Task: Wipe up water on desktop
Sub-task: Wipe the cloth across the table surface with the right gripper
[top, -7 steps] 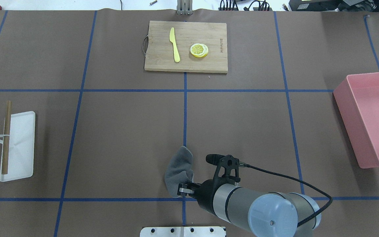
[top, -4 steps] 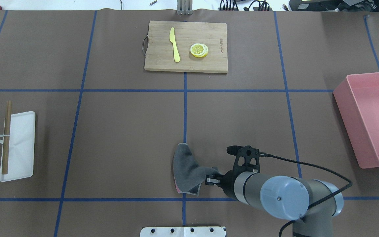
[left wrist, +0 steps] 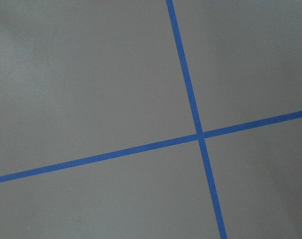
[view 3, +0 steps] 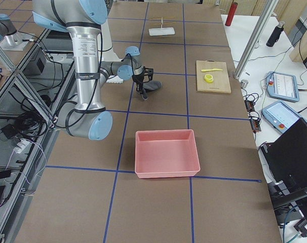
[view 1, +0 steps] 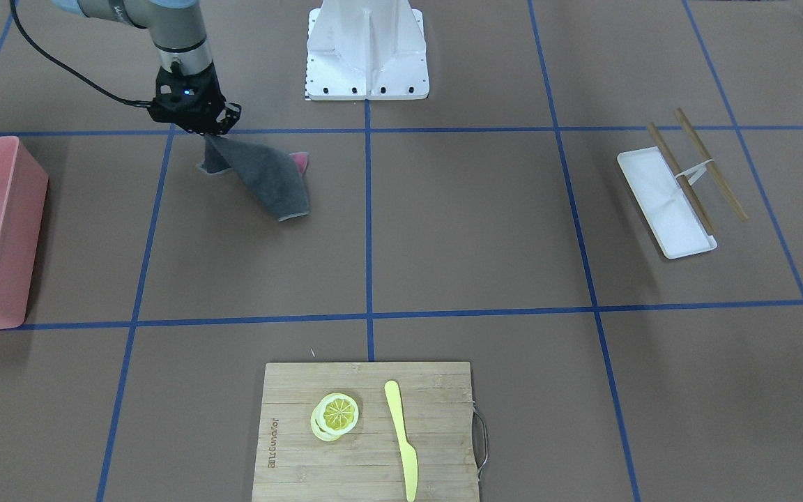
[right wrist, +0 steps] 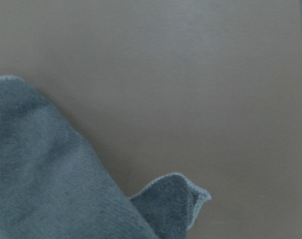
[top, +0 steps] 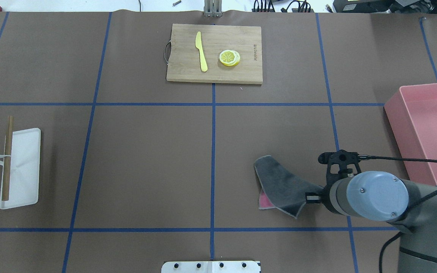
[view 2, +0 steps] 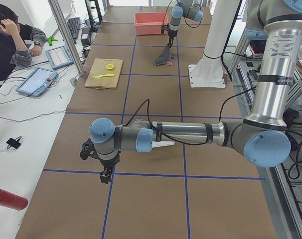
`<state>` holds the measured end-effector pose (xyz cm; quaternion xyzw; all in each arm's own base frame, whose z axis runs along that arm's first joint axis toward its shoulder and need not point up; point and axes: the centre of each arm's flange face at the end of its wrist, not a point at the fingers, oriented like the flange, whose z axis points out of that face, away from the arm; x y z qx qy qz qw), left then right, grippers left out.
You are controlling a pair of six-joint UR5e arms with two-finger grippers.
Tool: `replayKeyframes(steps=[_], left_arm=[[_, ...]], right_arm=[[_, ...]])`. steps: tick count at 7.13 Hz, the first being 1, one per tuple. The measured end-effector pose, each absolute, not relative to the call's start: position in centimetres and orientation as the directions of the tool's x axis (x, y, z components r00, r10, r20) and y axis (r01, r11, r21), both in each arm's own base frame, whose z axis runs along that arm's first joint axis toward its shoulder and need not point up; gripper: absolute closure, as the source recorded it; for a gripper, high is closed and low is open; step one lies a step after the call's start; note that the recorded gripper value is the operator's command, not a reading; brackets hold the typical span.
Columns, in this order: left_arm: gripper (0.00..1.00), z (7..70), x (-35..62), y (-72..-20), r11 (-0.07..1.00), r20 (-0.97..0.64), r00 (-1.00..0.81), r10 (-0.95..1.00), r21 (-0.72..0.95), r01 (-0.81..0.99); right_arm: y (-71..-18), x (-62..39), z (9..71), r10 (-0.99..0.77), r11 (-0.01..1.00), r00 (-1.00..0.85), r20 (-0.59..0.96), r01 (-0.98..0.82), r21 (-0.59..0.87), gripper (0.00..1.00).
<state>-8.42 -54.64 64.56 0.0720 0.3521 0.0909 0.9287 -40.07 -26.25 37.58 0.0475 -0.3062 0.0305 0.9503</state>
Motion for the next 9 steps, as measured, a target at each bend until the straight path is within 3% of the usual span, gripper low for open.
replayKeyframes(steps=[3,9], left_arm=[[0.01,64.6,-8.4,-54.6,0.973,-0.641,0.735,0.219,0.197,-0.118],[0.01,64.5,-8.4,-54.6,0.974,-0.641,0.736,0.218,0.196,-0.117]], right_arm=[[-25.1,-35.8,42.3,0.014,0.998,0.944,0.331,-0.031,0.046,1.0],[-25.7,-52.3,25.2,0.093,0.99,0.787,0.61,-0.138,0.026,1.0]])
